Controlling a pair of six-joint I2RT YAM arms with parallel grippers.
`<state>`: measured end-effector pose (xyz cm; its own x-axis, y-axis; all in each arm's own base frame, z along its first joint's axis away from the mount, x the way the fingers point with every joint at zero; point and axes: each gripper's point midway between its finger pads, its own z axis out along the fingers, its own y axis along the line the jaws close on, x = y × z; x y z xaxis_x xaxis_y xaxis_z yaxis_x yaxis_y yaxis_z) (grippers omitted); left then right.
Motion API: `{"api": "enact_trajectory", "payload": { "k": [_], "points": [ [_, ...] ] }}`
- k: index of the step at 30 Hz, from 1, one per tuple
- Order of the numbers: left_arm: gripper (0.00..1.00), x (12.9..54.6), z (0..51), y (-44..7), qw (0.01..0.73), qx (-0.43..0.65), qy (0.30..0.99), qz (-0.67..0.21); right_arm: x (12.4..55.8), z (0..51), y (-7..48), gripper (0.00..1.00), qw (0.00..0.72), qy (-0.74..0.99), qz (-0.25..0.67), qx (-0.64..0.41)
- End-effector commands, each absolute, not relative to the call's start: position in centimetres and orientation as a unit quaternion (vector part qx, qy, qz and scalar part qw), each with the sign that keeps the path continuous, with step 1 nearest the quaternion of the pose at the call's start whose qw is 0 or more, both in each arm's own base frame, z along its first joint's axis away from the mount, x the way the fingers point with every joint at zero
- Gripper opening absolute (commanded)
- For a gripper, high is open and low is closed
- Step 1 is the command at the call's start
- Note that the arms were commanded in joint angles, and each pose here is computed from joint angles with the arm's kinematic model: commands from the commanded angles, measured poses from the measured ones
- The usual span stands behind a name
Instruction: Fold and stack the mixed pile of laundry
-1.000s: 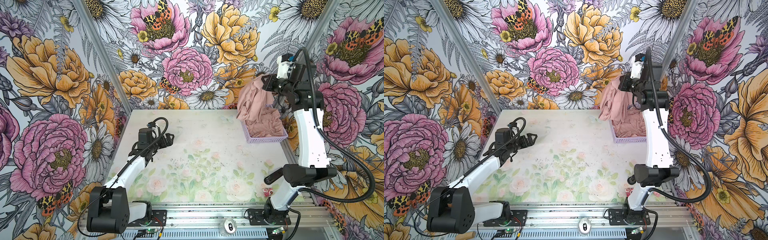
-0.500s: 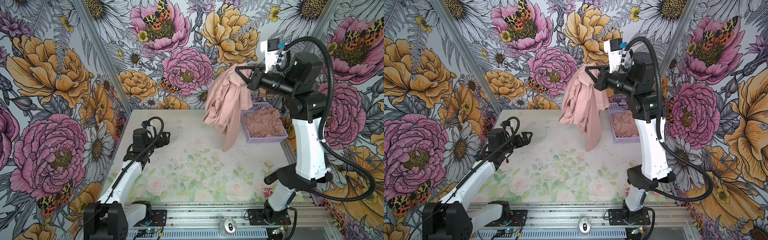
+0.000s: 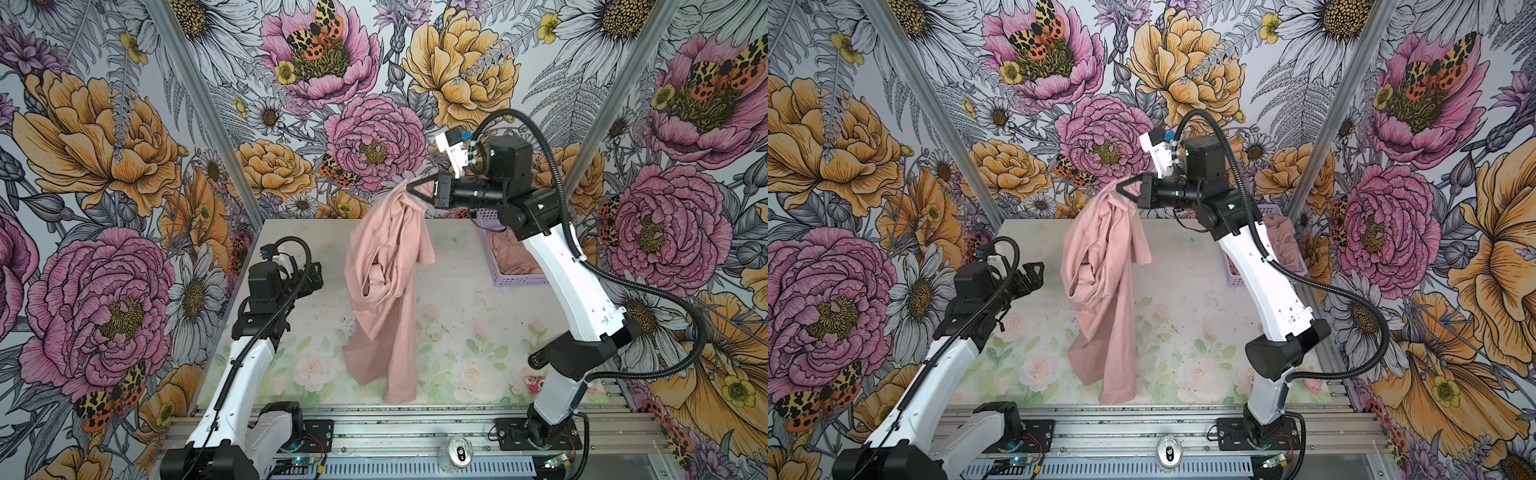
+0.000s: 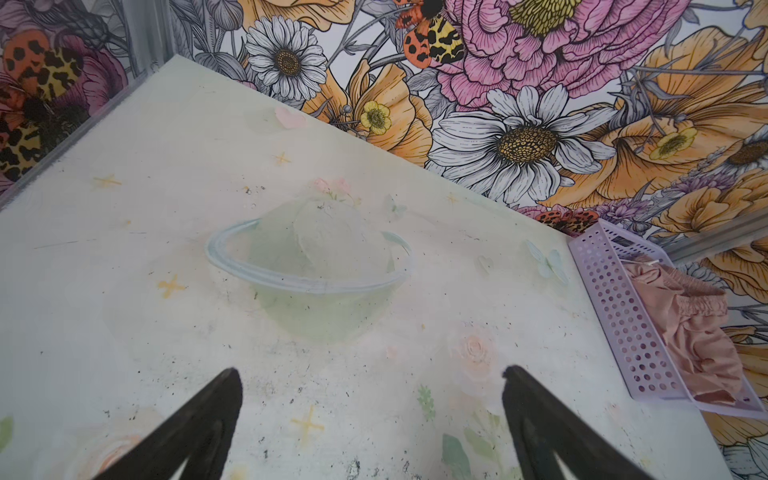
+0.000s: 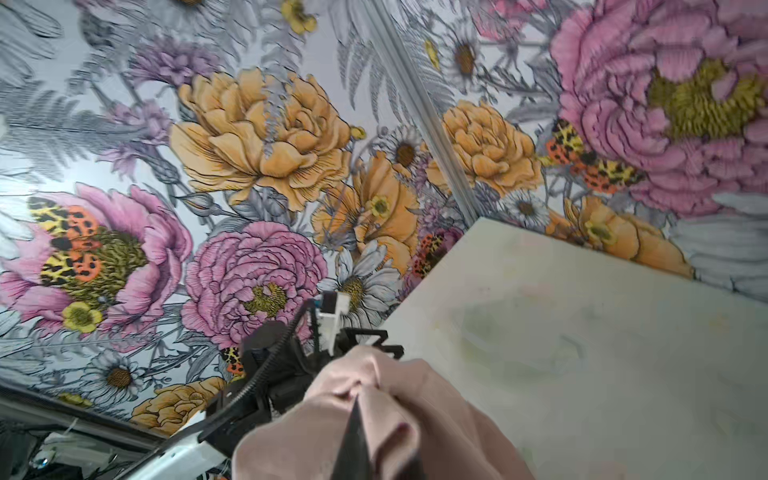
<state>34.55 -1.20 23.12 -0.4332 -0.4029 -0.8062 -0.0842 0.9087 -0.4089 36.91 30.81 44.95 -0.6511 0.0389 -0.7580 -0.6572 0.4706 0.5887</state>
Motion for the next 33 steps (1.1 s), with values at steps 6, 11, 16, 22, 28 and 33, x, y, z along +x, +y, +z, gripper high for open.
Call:
{"api": "enact_trajectory", "payload": {
  "k": [6, 11, 16, 22, 28, 33],
  "points": [
    [0.99, 34.7, 22.2, -2.7, 0.492, -0.142, 0.843, -0.165, 39.7, 26.3, 17.5, 0.55, 0.315, 0.918, 0.241, -0.012],
    [0.99, 34.9, 19.8, -9.8, 0.439, -0.064, 0.871, -0.212, 38.4, 24.7, 14.4, 0.73, 0.328, 0.929, 0.171, 0.014],
    [0.96, 34.4, 16.4, -18.9, 0.374, 0.044, 0.894, -0.244, 38.6, 23.6, 14.2, 0.77, 0.320, 0.934, 0.162, 0.013],
    [0.83, 35.3, 12.2, -23.8, 0.313, 0.095, 0.921, -0.213, 38.7, 23.2, 14.6, 0.77, 0.315, 0.934, 0.167, 0.009],
    [0.67, 36.6, 8.9, -24.8, 0.265, 0.103, 0.941, -0.183, 38.4, 23.0, 14.7, 0.77, 0.313, 0.934, 0.173, 0.011],
    [0.51, 37.5, 6.9, -25.0, 0.246, 0.103, 0.950, -0.163, 38.3, 22.6, 14.8, 0.77, 0.310, 0.934, 0.177, 0.012]
  ]
}}
